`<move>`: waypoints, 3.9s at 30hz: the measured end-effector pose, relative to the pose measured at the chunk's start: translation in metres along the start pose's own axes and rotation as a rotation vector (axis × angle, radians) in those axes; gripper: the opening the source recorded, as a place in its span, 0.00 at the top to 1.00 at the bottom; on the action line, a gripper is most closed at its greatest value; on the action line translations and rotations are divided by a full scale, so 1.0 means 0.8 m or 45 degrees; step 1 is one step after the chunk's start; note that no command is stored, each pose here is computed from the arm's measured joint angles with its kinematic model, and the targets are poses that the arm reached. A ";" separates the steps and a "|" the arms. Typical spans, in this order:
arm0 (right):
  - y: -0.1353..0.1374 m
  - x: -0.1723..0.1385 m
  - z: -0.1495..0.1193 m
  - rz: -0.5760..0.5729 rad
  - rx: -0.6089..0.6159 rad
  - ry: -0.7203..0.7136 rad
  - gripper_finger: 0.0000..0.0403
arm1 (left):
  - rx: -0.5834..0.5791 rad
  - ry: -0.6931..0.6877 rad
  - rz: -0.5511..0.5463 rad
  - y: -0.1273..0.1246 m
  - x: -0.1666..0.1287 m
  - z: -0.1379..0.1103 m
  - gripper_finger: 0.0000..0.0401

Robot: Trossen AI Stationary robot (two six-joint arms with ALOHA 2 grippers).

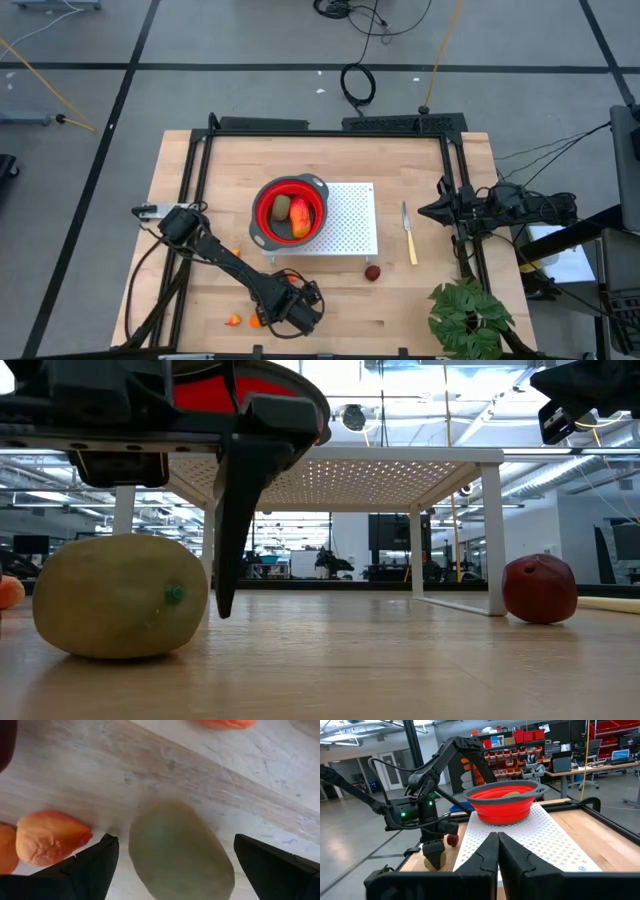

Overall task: Pick & Place Fruit
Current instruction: Put the brown kiwi into the red strainer bowl on the shelf

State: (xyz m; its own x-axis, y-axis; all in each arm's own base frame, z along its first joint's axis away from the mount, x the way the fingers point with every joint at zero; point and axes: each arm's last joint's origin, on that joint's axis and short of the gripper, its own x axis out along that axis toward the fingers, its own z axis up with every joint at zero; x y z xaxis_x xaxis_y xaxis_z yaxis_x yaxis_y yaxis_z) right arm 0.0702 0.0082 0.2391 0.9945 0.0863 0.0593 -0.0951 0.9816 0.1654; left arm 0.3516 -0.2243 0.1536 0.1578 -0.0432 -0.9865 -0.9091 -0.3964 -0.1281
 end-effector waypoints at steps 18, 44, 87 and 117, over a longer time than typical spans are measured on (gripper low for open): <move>0.000 0.000 0.000 0.000 0.000 0.000 1.00 | -0.002 -0.035 -0.034 -0.001 0.000 0.002 0.41; 0.000 0.000 0.000 0.001 0.000 0.000 1.00 | 0.577 -0.070 -0.840 -0.005 -0.144 -0.055 0.39; 0.000 0.000 0.001 0.002 0.001 -0.009 1.00 | 1.967 -1.750 -2.352 -0.041 -0.293 -0.101 0.39; 0.000 0.000 0.001 0.002 0.000 -0.008 1.00 | 0.522 -1.068 -2.400 -0.065 -0.327 -0.040 0.39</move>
State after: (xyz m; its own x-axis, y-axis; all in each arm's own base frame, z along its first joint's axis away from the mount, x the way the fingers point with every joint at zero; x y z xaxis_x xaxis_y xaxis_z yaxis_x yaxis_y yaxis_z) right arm 0.0701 0.0082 0.2397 0.9941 0.0864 0.0660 -0.0963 0.9815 0.1656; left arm 0.3697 -0.2218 0.4216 0.7063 0.4452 0.5504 0.0750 0.7261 -0.6835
